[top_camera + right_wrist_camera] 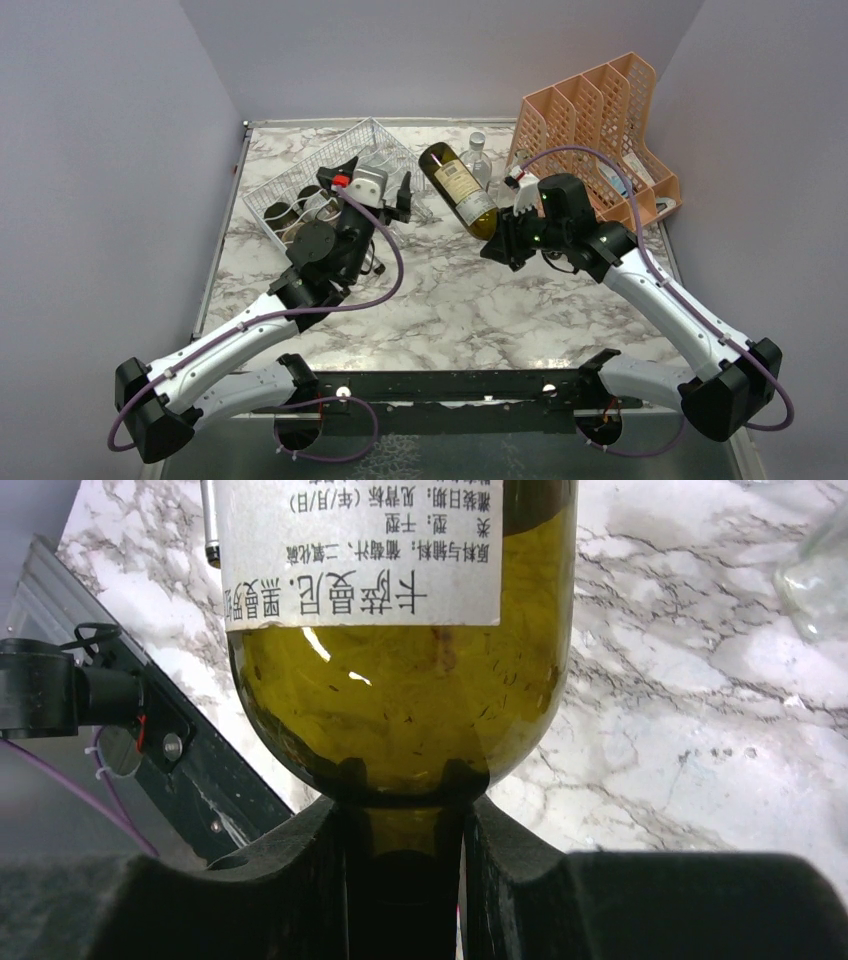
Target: Put the wine bottle on the wine rack
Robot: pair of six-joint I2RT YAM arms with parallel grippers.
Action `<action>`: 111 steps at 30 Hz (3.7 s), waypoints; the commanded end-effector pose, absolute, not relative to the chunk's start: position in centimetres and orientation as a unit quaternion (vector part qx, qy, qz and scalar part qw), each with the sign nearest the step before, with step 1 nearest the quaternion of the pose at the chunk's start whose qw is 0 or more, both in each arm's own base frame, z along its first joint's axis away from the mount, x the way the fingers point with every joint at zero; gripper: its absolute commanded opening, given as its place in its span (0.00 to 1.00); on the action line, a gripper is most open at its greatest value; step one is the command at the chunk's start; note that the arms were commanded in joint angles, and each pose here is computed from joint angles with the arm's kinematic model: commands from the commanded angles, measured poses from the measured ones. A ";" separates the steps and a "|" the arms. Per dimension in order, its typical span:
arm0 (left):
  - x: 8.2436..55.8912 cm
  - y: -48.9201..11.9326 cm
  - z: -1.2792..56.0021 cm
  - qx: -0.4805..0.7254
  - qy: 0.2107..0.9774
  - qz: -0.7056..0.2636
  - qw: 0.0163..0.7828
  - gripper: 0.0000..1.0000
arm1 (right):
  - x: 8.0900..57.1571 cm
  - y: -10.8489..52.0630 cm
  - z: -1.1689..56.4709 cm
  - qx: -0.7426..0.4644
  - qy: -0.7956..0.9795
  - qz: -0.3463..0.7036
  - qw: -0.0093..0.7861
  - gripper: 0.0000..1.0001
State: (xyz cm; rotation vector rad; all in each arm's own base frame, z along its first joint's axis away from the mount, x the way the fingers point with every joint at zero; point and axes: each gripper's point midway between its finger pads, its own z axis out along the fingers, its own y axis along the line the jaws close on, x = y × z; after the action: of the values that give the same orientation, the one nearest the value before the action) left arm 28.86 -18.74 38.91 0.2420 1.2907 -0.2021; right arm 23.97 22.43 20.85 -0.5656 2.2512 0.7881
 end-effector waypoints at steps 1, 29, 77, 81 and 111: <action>28.1 -17.1 39.5 0.050 0.634 -0.121 0.762 0.99 | 27.3 26.0 27.3 -0.249 0.784 0.364 0.437 0.01; 24.9 -14.5 42.7 0.048 0.643 -0.150 0.750 0.99 | 40.6 37.6 23.8 -0.286 0.810 0.282 0.428 0.01; 24.6 -14.9 42.4 0.070 0.642 -0.153 0.748 0.99 | 46.4 37.8 17.7 -0.274 0.850 0.175 0.413 0.45; 24.6 -14.8 42.4 0.069 0.641 -0.154 0.749 0.99 | 46.3 37.4 18.9 -0.266 0.849 0.173 0.423 0.52; 24.7 -17.0 41.8 0.092 0.637 -0.188 0.742 0.99 | 41.3 17.6 32.8 -0.053 0.787 -0.039 0.614 0.80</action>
State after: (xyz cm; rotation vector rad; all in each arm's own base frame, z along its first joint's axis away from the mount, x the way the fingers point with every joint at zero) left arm 24.68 -15.87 41.63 0.1871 1.4140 -0.3639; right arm 40.68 22.01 31.69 -0.2599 1.8369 0.0770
